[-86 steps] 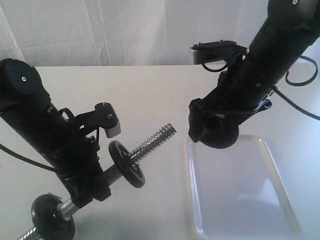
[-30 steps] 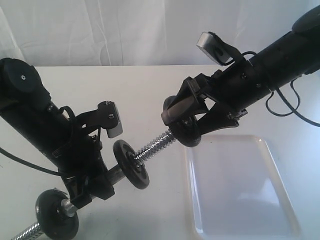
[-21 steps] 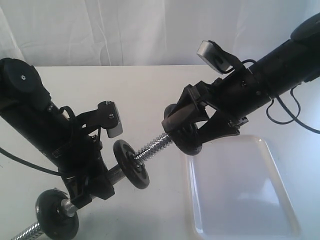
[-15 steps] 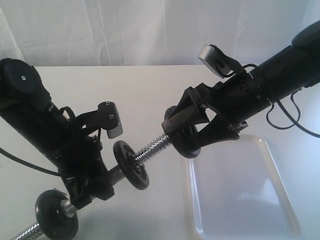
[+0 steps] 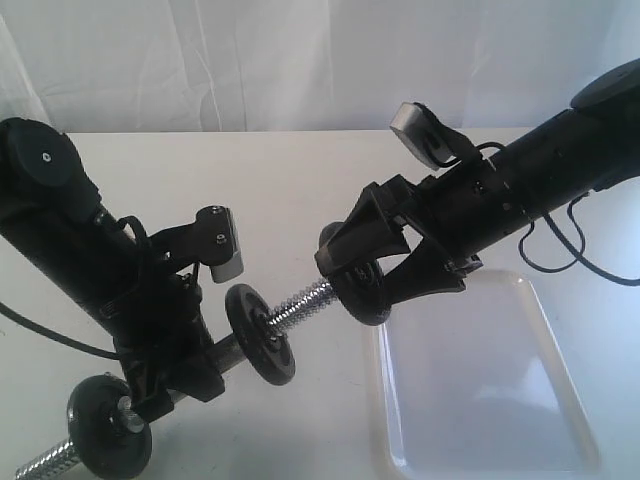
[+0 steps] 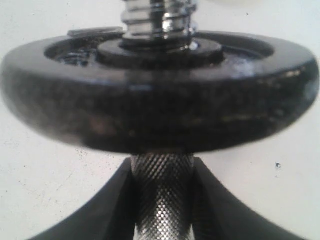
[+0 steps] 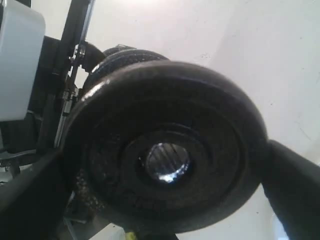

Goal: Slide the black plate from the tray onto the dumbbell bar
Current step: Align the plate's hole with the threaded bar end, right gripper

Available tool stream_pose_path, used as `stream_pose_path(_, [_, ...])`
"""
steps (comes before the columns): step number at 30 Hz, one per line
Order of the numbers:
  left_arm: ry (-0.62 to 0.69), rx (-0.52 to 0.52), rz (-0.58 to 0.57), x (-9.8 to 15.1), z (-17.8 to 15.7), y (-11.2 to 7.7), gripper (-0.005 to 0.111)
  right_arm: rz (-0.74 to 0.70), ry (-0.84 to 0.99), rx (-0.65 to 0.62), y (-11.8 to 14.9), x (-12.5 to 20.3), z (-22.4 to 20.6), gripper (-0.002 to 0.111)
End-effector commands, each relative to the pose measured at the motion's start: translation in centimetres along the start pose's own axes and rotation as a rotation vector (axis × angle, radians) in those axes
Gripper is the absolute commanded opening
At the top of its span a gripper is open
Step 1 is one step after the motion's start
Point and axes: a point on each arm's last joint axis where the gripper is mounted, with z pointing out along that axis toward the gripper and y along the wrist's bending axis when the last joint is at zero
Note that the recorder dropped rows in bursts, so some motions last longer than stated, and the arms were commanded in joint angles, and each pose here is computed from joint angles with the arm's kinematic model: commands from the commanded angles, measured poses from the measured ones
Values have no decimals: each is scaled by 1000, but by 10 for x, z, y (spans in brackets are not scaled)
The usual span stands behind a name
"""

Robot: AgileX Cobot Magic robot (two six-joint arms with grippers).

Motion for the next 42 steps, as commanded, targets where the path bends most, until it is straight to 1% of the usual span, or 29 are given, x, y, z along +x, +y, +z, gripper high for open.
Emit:
stream_pose_path(1, [-134,46,4,-19,-19,-13,0,-2,-27,-34,5,-2,-1,0])
stream_pose_path(10, [-135,43,21,-19,-19,-13,0,-41,28,-52,19,1,16,0])
stream_pose_path(16, [-139,43,14,-19,-19,-13,0,-49,37,-55,21,2,19,0])
stream_pose_path(23, [-195,53,-32,-24,-20,-13,0,-38,18,-76,23,0,19,0])
stream_pose_path(29, [-210,54,-41,-26,-20,-13,0,-24,-8,-105,26,-2,19,0])
stream_pose_path(31, [-219,58,-50,-27,-20,-13,0,-43,-21,-116,27,-3,19,0])
stream_pose_path(38, [-231,62,-56,-28,-20,-14,0,-45,-40,-136,28,-5,18,0])
stream_pose_path(42, [-254,85,-35,-30,-21,-16,0,-52,-40,-136,28,-5,18,0])
